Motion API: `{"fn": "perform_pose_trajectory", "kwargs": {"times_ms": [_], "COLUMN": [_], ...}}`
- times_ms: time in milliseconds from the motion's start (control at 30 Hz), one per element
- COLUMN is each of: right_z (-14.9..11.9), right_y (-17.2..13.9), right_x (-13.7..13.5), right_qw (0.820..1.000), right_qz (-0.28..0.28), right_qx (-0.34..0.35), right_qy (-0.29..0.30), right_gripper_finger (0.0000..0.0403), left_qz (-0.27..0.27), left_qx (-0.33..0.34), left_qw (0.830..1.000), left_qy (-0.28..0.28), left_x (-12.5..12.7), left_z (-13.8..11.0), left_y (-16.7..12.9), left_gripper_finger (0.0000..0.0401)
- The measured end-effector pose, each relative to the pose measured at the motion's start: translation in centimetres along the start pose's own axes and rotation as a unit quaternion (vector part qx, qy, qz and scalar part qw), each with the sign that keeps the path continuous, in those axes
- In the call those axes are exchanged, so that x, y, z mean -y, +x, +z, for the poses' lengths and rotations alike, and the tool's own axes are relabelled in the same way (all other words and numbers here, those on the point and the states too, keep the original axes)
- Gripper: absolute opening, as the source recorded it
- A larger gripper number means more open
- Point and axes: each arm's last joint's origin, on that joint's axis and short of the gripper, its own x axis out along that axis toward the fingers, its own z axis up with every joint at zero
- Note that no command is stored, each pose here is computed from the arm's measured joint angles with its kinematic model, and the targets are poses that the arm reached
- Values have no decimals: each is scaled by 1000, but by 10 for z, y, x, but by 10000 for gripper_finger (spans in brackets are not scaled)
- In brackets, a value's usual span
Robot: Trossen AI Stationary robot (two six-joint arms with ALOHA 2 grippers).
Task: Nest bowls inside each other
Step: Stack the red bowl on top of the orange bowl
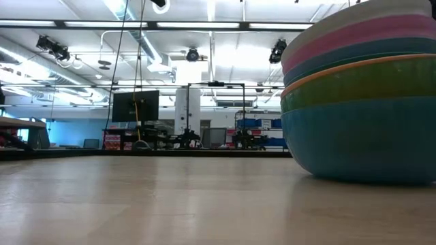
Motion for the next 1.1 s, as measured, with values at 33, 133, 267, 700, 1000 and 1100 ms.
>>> {"fn": "perform_pose_trajectory", "kwargs": {"times_ms": [33,133,267,700,1000,1100], "right_z": [3,15,31,75,78,75], "right_y": [-4,-17,-35,-94,-121,-122], "right_x": [-1,-6,-12,-39,-72,-79], "right_qw": [1000,998,994,984,979,974], "right_qz": [-5,-14,-24,20,156,190], "right_qx": [14,54,99,161,69,27], "right_qy": [-5,-15,-28,-67,-108,-119], "right_gripper_finger": [1,1,0,0,0,0], "left_qz": [0,0,3,5,4,4], "left_qx": [0,0,2,2,2,2], "left_qw": [1000,1000,1000,1000,1000,1000], "left_qy": [0,0,-1,-1,0,0], "left_x": [0,0,0,0,0,0], "left_z": [0,0,0,0,0,0], "left_y": [0,0,0,0,0,0], "left_gripper_finger": [104,104,104,104,104,104]}}
